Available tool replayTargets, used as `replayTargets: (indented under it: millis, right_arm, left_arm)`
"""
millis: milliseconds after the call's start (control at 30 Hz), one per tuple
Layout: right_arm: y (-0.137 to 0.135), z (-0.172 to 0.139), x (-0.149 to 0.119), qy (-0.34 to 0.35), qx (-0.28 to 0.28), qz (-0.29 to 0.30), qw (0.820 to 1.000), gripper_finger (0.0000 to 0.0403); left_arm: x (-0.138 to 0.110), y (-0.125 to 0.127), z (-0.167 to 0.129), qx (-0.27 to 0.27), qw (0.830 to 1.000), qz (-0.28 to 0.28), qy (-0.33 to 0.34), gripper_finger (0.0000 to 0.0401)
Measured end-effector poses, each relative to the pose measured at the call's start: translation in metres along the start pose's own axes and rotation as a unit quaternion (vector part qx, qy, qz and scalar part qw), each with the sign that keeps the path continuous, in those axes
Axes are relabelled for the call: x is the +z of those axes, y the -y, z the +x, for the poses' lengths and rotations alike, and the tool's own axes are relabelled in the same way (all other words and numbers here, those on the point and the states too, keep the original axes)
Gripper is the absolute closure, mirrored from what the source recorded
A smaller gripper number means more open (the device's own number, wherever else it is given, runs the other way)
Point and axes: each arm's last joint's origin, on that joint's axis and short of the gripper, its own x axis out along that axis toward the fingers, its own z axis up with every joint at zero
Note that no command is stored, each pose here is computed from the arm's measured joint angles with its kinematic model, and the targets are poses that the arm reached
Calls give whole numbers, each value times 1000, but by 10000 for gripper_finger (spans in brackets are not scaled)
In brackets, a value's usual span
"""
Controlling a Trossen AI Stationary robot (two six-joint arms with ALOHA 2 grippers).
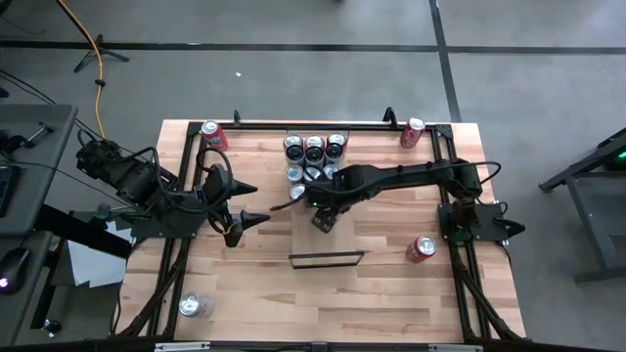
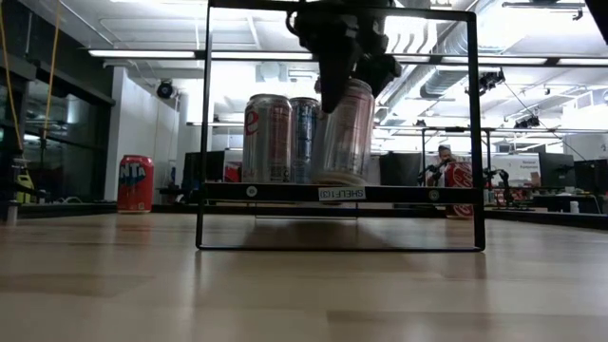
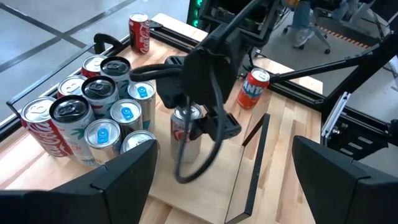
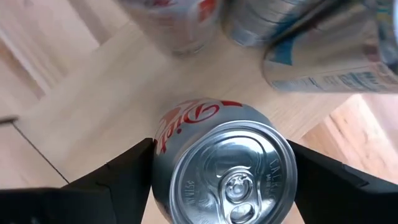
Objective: Place canned beverage on shelf
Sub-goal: Put the silver soda can on the shelf aligned with the other silver soda can
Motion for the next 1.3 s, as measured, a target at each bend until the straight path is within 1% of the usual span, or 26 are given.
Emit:
replayTargets:
  millis: [100, 167, 333, 500, 600, 733, 900, 1033, 1100, 1167, 1300]
  right_arm:
    - [3, 1, 2, 5, -8, 40, 999, 101]
    - [3, 1, 3, 9, -12, 49, 999, 101]
    - [4, -1, 3, 13, -20, 28, 999, 100]
    - [9, -7, 4, 17, -78, 6, 997, 100]
    - [11, -14, 7, 28, -74, 7, 997, 100]
    - [11, -5, 3, 5, -71, 9, 997, 100]
    - [8, -4, 3, 17, -62, 9, 998, 100]
    - [3, -4, 7, 40, -42, 13, 998, 100]
    - [3, -4, 7, 34, -35, 0, 999, 100]
    - [2, -5, 7, 28, -23, -27, 999, 100]
    - [2, -5, 7, 26, -22, -45, 998, 100]
  left_arm:
    - [0, 0, 0, 0, 1000, 0, 0, 80]
    - [0, 0, 0, 0, 1000, 0, 0, 80]
    - [0, 0, 0, 0, 1000, 0, 0, 80]
    - [0, 0, 0, 0, 1000, 0, 0, 80]
    - [0, 0, 0, 0, 1000, 0, 0, 80]
    - [0, 0, 0, 0, 1000, 0, 0, 80]
    - [0, 0, 0, 0, 1000, 0, 0, 80]
    - [0, 0, 0, 0, 1000, 0, 0, 80]
    - [0, 0, 0, 0, 1000, 0, 0, 80]
    - [0, 0, 0, 0, 1000, 0, 0, 80]
    - [0, 0, 0, 0, 1000, 0, 0, 80]
